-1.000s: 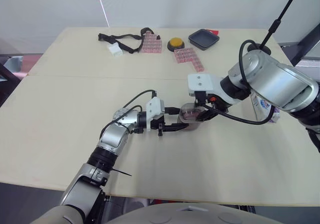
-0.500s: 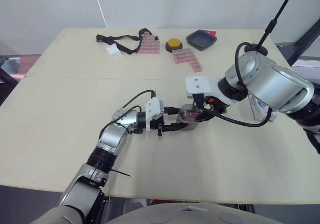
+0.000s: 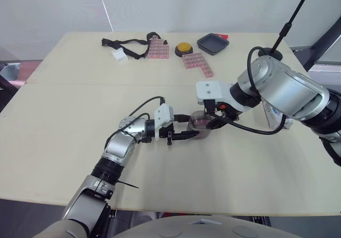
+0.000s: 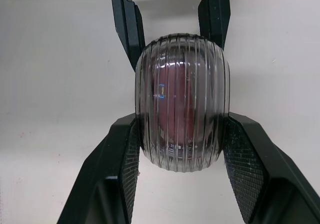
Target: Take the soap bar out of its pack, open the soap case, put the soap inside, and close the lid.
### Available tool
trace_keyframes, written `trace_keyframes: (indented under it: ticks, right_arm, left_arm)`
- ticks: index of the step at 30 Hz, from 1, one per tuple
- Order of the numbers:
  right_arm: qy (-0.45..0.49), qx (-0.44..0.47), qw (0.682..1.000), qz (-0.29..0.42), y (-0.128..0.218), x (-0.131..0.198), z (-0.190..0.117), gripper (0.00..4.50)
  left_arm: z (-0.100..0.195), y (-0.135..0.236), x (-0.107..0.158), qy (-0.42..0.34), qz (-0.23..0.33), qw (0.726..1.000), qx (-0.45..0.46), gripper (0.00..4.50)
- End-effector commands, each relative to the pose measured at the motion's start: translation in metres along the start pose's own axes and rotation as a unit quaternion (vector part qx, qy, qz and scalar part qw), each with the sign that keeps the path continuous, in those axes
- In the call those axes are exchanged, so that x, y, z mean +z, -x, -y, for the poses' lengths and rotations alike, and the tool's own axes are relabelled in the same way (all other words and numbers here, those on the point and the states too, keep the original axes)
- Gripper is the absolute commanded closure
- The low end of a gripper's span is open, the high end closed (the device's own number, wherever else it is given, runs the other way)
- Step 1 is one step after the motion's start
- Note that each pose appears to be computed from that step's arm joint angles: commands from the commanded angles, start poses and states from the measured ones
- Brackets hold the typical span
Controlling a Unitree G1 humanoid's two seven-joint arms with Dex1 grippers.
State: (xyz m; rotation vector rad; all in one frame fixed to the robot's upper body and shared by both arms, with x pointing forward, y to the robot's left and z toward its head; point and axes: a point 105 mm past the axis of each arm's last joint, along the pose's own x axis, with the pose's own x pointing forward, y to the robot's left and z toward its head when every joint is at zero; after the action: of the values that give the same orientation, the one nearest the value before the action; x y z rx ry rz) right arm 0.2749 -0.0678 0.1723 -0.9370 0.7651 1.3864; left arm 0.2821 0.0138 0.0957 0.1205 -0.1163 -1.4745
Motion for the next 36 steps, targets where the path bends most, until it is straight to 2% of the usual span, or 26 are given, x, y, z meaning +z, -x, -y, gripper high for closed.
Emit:
trace_keyframes:
  ticks: [1,6,8,11,29,36]
  right_arm:
    - [-0.010,0.012,1.000,-0.020,-0.014,-0.011,-0.002,2.57]
    - [-0.012,0.011,1.000,-0.017,-0.013,-0.009,0.000,2.57]
    - [-0.008,0.003,1.000,-0.015,-0.013,-0.008,0.002,1.48]
    - [-0.006,-0.005,1.000,-0.015,-0.012,-0.008,0.005,0.63]
    - [-0.029,-0.033,0.999,-0.020,0.007,-0.030,0.006,0.63]
    - [-0.064,-0.061,0.996,0.018,0.024,-0.053,0.001,0.63]
  left_arm:
    - [0.004,-0.006,0.011,-0.022,0.014,1.000,-0.015,2.63]
    - [0.004,-0.006,0.011,-0.021,0.014,1.000,-0.015,2.63]
    - [0.003,-0.006,0.011,-0.021,0.014,1.000,-0.015,2.63]
    - [0.003,-0.006,0.011,-0.021,0.013,1.000,-0.015,2.63]
    - [0.004,-0.005,0.010,-0.018,0.010,1.000,-0.018,2.63]
    - [0.003,-0.003,0.009,-0.019,0.008,1.000,-0.017,2.63]
